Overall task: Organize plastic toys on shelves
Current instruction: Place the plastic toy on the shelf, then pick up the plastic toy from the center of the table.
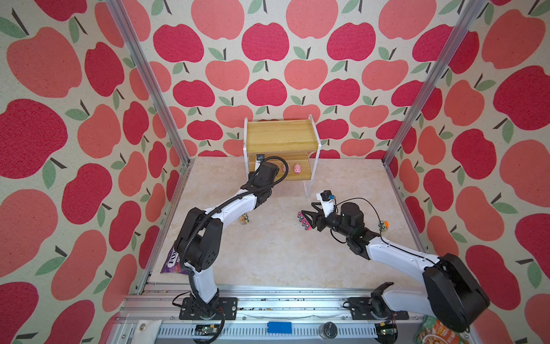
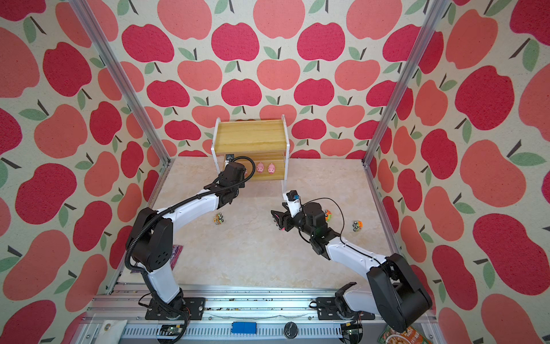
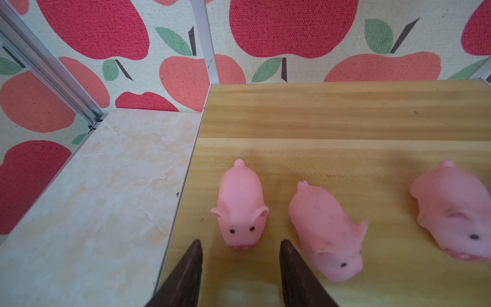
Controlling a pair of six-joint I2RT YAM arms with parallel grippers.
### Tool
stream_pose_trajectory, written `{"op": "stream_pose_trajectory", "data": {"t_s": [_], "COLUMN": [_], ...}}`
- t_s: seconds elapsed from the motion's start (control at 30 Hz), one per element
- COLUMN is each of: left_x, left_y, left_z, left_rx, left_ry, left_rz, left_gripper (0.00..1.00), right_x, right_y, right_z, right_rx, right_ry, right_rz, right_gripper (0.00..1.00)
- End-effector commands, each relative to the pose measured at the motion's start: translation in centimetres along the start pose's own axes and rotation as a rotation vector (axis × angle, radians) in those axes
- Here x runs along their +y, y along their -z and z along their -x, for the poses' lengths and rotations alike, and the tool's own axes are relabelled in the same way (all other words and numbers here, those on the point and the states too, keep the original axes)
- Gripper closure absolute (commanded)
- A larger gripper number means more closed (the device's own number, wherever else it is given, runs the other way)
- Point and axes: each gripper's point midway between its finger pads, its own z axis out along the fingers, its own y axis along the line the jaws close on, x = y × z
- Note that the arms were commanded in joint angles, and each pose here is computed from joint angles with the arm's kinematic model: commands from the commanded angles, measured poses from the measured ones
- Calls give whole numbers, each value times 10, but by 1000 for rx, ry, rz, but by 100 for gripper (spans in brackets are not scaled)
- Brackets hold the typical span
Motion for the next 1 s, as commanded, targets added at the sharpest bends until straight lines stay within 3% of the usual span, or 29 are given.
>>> {"op": "stream_pose_trajectory", "data": {"t_s": [0.0,0.53,0.73,0.97], "left_x": [2,-12,-2,36], "left_y": [22,67,100,138], "left_z": [30,16,1,-31], "left_rx": [-78,-98,-78,10], "left_ry": [32,-50,-60,-37], "left_rz": [-22,-188,-257,-265], "left_gripper": [47,19,17,17], "right_x": [2,0,-2,-8], "right_y": [4,3,3,-5], "right_z": [3,1,0,-10], "right_rx": [-20,-12,-9,55], "right_ry": [-9,-1,5,-37], "right_rz": [11,2,-9,-31], "right_gripper": [34,34,34,34]}}
